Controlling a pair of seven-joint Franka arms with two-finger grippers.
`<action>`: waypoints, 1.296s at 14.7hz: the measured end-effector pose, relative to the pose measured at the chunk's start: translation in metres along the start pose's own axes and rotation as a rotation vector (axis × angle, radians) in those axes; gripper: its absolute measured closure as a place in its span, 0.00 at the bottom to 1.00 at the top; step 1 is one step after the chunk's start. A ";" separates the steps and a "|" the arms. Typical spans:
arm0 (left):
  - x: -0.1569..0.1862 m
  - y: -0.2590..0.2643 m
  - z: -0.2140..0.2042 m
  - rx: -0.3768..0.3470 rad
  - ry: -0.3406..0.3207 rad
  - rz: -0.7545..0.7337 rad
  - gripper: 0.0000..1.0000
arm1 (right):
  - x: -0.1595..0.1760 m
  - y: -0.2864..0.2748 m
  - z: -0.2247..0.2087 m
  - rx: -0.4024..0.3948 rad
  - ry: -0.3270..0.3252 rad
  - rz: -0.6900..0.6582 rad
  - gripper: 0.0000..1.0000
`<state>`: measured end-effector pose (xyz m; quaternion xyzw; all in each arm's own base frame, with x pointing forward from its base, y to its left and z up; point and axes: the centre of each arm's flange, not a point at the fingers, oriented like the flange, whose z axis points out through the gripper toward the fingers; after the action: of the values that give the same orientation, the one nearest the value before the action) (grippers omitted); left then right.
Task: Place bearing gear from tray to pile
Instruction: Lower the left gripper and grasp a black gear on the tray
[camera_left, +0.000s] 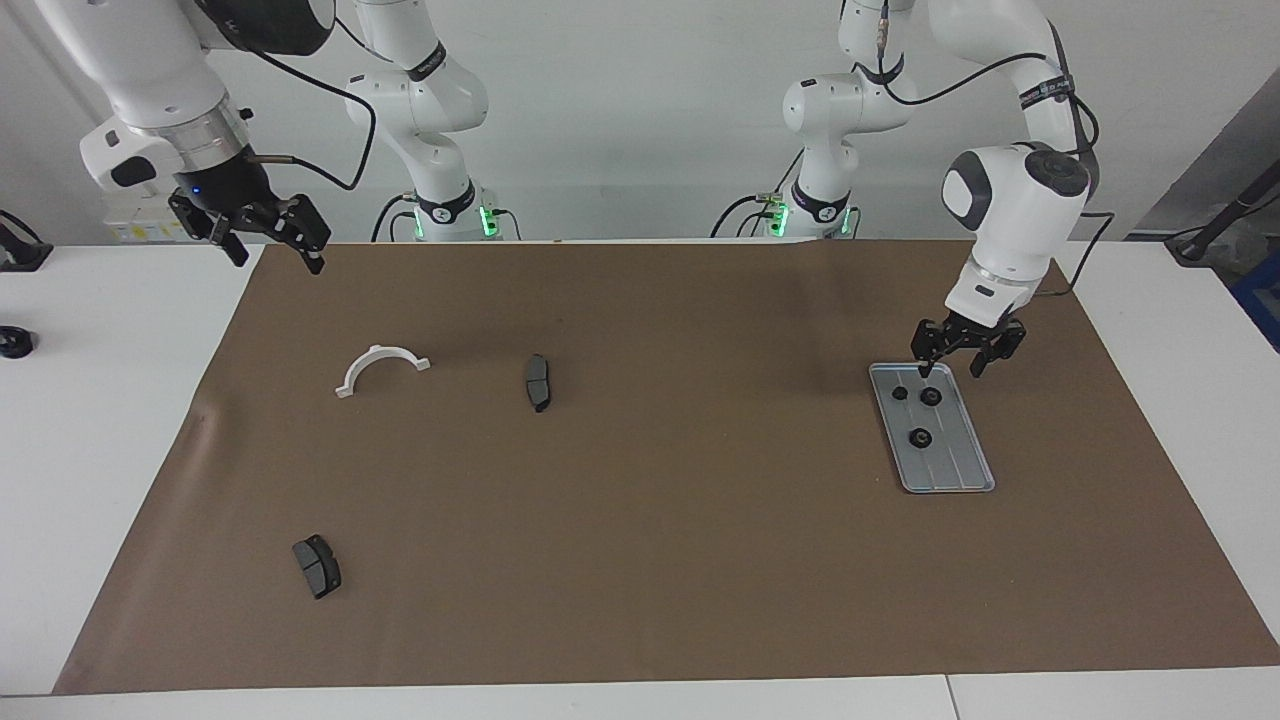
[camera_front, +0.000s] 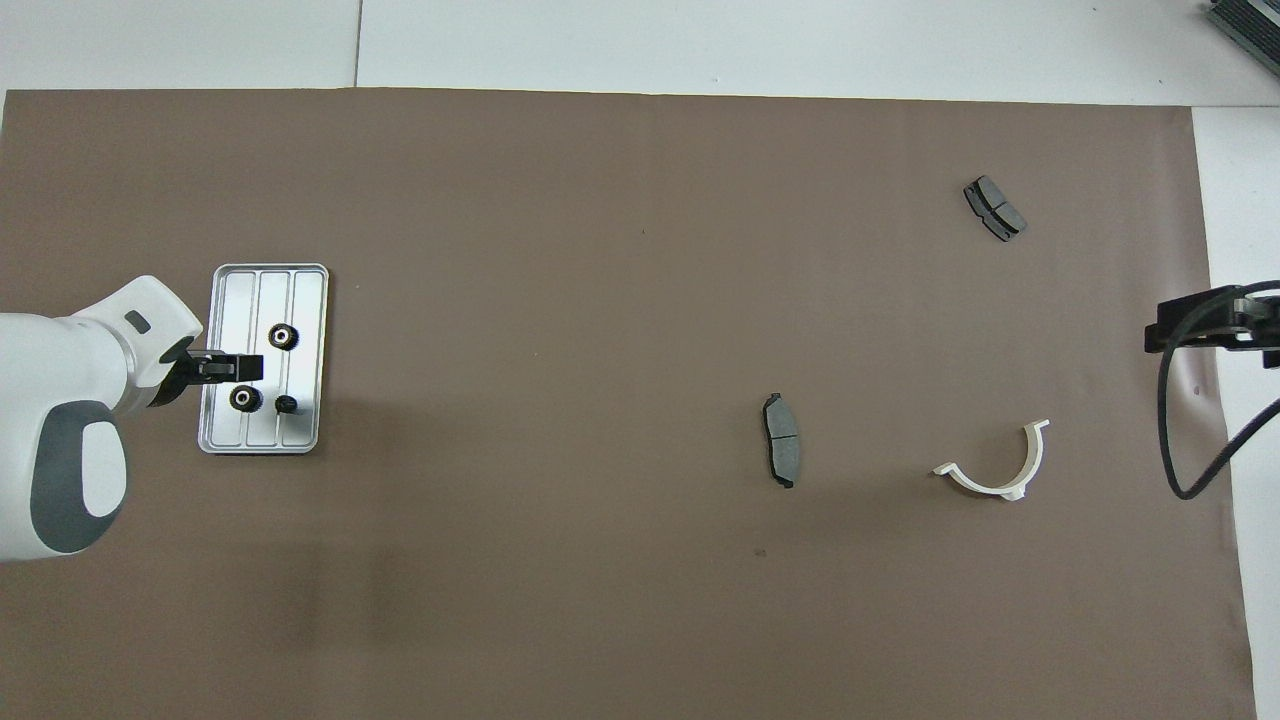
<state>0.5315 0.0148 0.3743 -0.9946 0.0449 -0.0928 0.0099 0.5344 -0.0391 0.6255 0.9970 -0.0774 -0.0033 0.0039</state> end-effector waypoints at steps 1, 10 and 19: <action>-0.002 0.000 0.005 0.000 0.000 0.000 0.17 | 0.000 0.000 0.000 0.000 0.000 0.000 0.00; -0.014 -0.037 0.073 0.003 -0.035 -0.011 0.17 | 0.000 0.000 0.000 0.000 0.000 0.000 0.00; 0.001 -0.030 0.059 -0.008 -0.072 0.007 0.20 | 0.000 0.000 0.000 0.000 0.000 0.000 0.00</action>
<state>0.5458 0.0450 0.3177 -0.9972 0.0486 -0.0569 0.0077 0.5344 -0.0391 0.6255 0.9970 -0.0774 -0.0033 0.0039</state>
